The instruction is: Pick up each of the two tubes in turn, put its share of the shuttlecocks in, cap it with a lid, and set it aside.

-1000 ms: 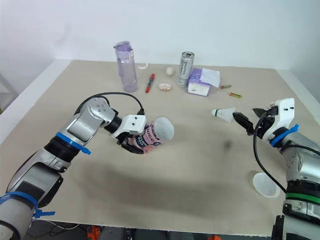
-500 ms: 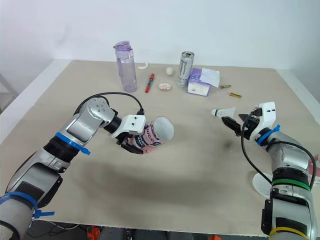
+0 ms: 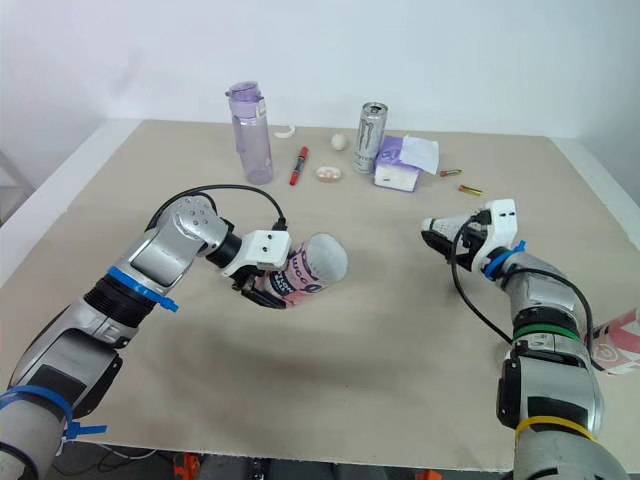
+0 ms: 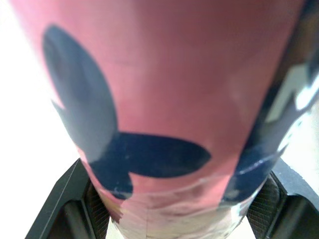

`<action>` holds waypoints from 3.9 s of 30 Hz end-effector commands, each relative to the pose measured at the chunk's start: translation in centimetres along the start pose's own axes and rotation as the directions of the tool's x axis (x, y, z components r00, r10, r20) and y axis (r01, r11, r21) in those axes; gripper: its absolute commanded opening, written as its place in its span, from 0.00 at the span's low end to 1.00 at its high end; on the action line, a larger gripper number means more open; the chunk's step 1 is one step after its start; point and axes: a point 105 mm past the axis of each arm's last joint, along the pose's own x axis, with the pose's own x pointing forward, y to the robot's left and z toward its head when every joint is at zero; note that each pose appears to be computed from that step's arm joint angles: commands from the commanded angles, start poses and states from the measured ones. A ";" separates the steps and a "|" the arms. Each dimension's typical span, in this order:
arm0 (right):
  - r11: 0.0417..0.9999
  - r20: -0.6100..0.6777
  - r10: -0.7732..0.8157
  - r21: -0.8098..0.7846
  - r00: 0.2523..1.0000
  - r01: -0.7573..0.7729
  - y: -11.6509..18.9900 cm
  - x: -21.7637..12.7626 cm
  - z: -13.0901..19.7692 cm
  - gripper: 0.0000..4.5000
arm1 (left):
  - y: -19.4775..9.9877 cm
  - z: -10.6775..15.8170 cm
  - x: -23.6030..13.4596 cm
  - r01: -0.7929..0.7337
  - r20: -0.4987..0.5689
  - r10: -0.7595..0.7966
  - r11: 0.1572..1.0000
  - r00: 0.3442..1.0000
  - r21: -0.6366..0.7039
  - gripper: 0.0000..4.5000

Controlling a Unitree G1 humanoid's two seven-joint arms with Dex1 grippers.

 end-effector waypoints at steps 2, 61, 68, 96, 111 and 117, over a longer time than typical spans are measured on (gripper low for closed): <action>0.999 0.036 -0.045 -0.024 0.998 0.046 -0.7 0.0 1.3 0.94 | -0.7 -0.9 0.5 0.012 -0.024 -0.013 1.000 1.000 -0.026 0.68; 0.344 -0.131 0.627 -0.838 0.768 -0.423 21.1 -10.8 11.8 0.95 | 0.2 0.3 1.0 0.013 0.017 -0.013 1.000 1.000 -0.004 0.68; 0.449 -0.196 0.589 -0.727 0.784 -0.519 19.6 -9.1 12.0 0.82 | 0.1 1.1 1.2 0.022 0.022 -0.023 0.999 0.999 0.034 0.68; 0.011 -0.713 0.414 -0.619 0.567 -0.786 24.3 -0.7 4.1 0.01 | 0.4 0.8 1.4 0.023 0.008 -0.023 0.999 1.000 0.031 0.68; -0.042 -0.768 0.390 -0.566 0.507 -0.824 25.3 1.3 1.6 0.01 | 0.5 0.6 1.4 0.016 0.009 -0.016 1.000 1.000 0.016 0.68; -0.013 -0.731 0.447 -0.581 0.515 -0.814 25.4 0.8 3.2 0.01 | 0.5 0.3 1.3 0.014 0.006 -0.014 1.000 1.000 0.009 0.68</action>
